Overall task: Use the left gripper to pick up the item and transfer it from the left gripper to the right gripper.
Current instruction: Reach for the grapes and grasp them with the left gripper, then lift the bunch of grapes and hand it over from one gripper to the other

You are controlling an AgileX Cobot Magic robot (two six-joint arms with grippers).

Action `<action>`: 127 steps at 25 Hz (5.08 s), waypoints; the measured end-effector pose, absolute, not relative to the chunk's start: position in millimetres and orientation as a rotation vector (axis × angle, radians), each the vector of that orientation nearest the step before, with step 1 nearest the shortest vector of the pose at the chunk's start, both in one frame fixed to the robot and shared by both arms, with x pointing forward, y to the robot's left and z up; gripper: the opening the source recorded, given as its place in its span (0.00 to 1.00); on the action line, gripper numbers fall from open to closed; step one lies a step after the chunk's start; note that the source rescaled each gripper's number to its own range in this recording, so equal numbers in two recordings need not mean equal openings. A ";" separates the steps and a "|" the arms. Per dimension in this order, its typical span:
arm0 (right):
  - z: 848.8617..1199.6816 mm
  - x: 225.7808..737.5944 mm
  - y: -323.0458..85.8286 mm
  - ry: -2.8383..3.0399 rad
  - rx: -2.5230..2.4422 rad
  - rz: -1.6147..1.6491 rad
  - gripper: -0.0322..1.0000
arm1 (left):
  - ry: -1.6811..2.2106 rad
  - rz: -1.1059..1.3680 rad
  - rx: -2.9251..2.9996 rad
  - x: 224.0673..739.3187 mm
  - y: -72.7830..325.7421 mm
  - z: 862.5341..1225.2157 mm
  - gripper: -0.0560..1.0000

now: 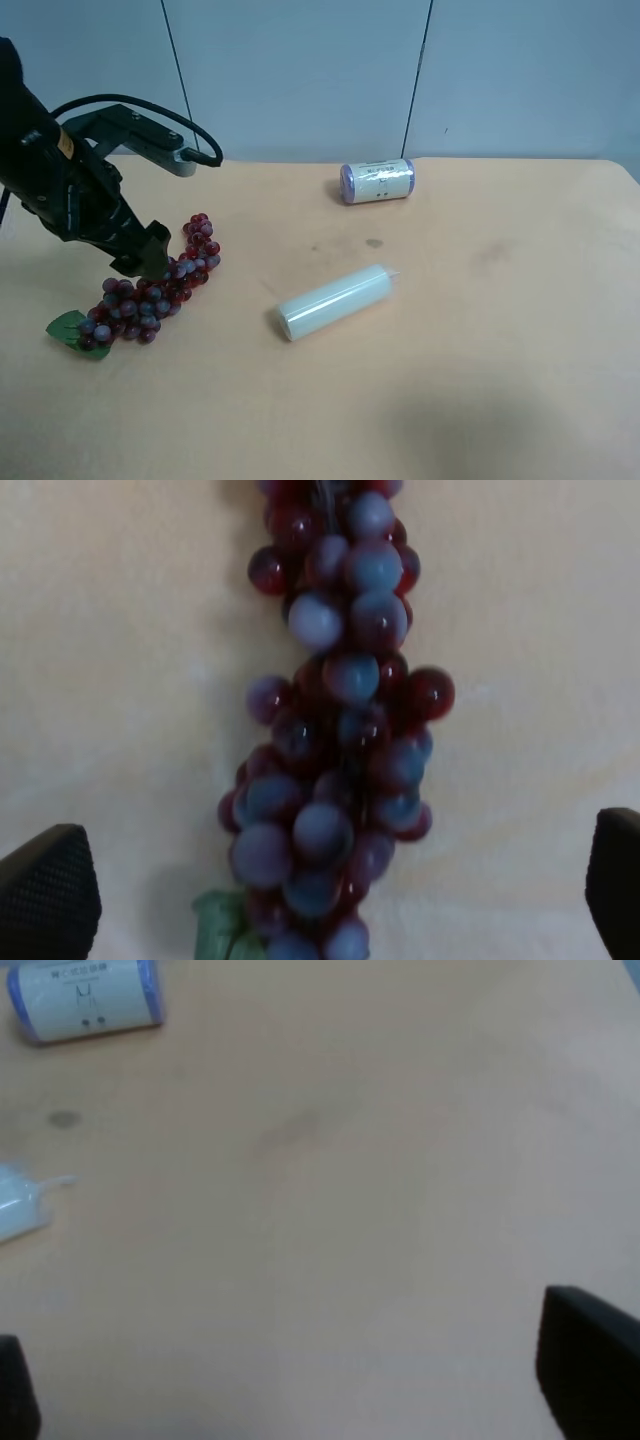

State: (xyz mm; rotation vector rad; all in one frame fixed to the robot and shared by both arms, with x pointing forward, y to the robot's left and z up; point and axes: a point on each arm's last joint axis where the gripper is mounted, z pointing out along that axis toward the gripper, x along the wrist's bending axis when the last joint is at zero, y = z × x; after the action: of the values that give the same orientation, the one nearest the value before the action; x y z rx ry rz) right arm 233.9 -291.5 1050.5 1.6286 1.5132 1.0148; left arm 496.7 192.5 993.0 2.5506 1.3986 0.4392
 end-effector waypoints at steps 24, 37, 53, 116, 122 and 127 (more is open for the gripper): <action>1050.5 233.9 -291.5 1.513 1.629 1.015 1.00 | 1.491 0.289 2.654 535.1 191.8 888.2 1.00; 1050.5 233.9 -291.5 1.513 1.629 1.015 1.00 | 1.466 0.291 2.686 536.5 192.0 879.5 0.10; 1050.5 233.9 -291.5 1.513 1.629 1.015 1.00 | 1.379 0.517 2.596 522.4 203.4 966.5 0.08; 1090.4 296.5 -266.2 1.920 1.311 1.177 1.00 | 0.320 0.399 2.657 403.2 34.7 1056.5 0.07; 1088.4 339.0 -239.5 2.243 1.011 1.180 1.00 | 0.299 0.404 2.661 403.2 34.7 1056.5 0.07; 1081.2 365.7 -202.2 2.431 0.757 1.171 1.00 | 0.295 0.404 2.662 403.2 34.7 1056.5 0.06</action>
State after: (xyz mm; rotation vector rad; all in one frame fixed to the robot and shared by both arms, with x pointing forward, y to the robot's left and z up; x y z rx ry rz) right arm 365.7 -202.2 1081.2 0.7568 2.4311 1.1709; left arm 403.2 34.7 1056.5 2.6616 0.2953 0.4044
